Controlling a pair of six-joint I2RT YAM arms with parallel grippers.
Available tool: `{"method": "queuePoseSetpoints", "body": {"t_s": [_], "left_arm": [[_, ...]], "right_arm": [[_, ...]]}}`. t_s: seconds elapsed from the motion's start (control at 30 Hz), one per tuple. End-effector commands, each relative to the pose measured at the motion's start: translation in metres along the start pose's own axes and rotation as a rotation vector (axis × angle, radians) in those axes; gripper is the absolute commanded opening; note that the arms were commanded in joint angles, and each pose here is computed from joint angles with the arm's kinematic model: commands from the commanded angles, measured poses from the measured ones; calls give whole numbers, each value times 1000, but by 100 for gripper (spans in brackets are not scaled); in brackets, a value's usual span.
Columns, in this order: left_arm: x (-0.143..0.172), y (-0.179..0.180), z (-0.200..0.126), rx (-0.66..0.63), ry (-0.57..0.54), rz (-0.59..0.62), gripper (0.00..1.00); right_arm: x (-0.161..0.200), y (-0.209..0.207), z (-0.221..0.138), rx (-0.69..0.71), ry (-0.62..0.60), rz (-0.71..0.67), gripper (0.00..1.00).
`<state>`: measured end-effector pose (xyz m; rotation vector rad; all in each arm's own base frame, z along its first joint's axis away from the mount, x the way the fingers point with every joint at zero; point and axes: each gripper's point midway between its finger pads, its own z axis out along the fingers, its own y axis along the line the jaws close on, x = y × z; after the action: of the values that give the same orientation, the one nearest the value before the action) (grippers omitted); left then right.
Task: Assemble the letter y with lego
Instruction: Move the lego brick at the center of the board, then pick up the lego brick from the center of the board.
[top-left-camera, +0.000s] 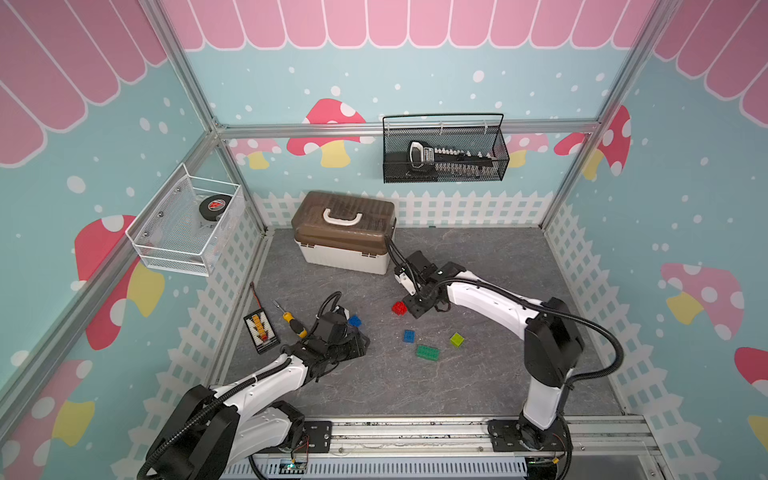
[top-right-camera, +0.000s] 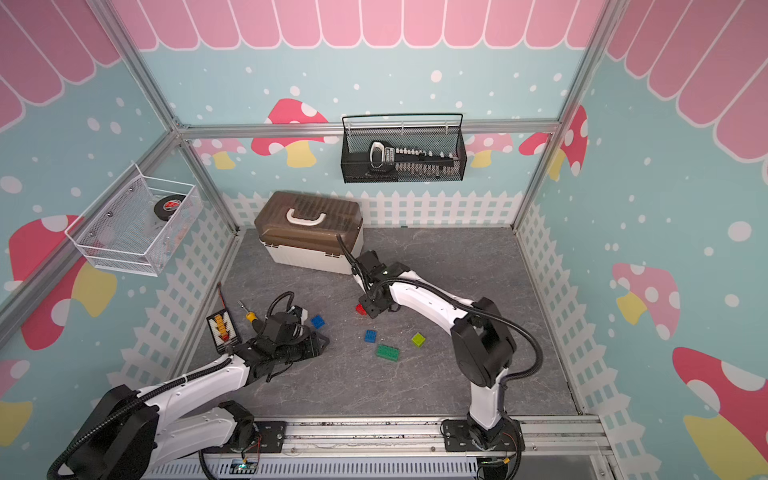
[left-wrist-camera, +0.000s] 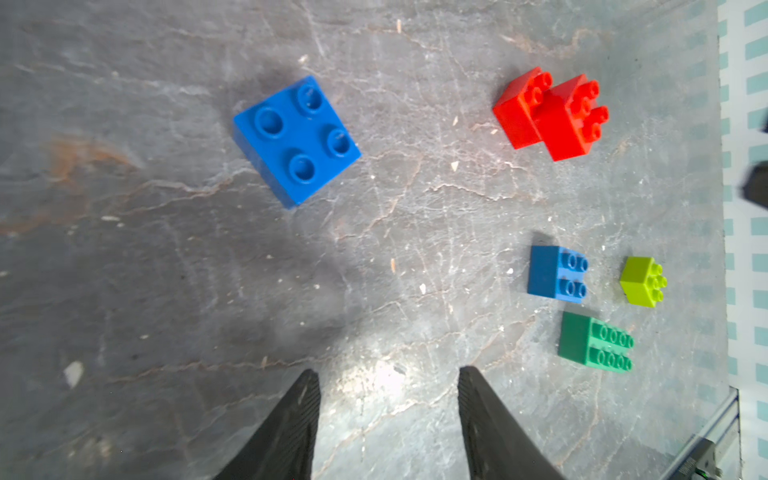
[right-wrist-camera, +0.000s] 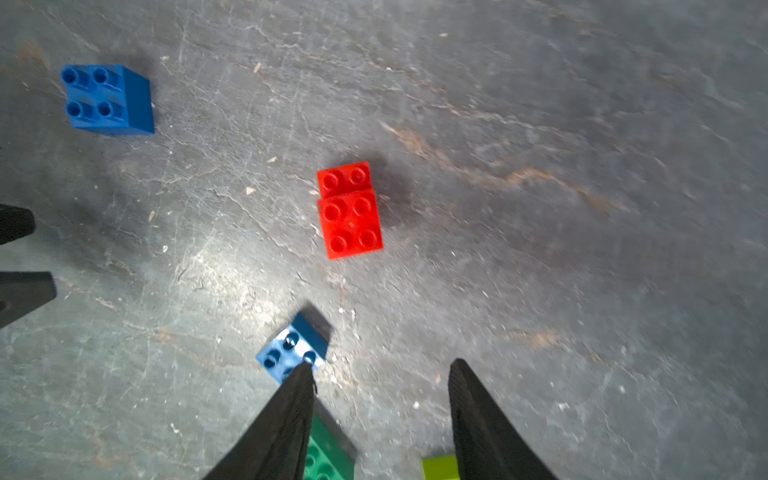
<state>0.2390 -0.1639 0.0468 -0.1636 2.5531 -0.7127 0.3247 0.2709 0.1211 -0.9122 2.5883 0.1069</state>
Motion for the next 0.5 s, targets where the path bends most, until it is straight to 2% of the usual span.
{"method": "queuePoseSetpoints", "body": {"t_s": [0.0, 0.27, 0.47], "left_arm": [[-7, -18, -4, 42, -3, 31, 56], [-2, -36, 4, 79, 28, 72, 57], [3, -46, 10, 94, 49, 99, 57]], "right_arm": [[26, -19, -5, 32, 13, 73, 54], [102, -43, 7, 45, 109, 211, 58], [130, -45, 14, 26, 142, 269, 60]]}}
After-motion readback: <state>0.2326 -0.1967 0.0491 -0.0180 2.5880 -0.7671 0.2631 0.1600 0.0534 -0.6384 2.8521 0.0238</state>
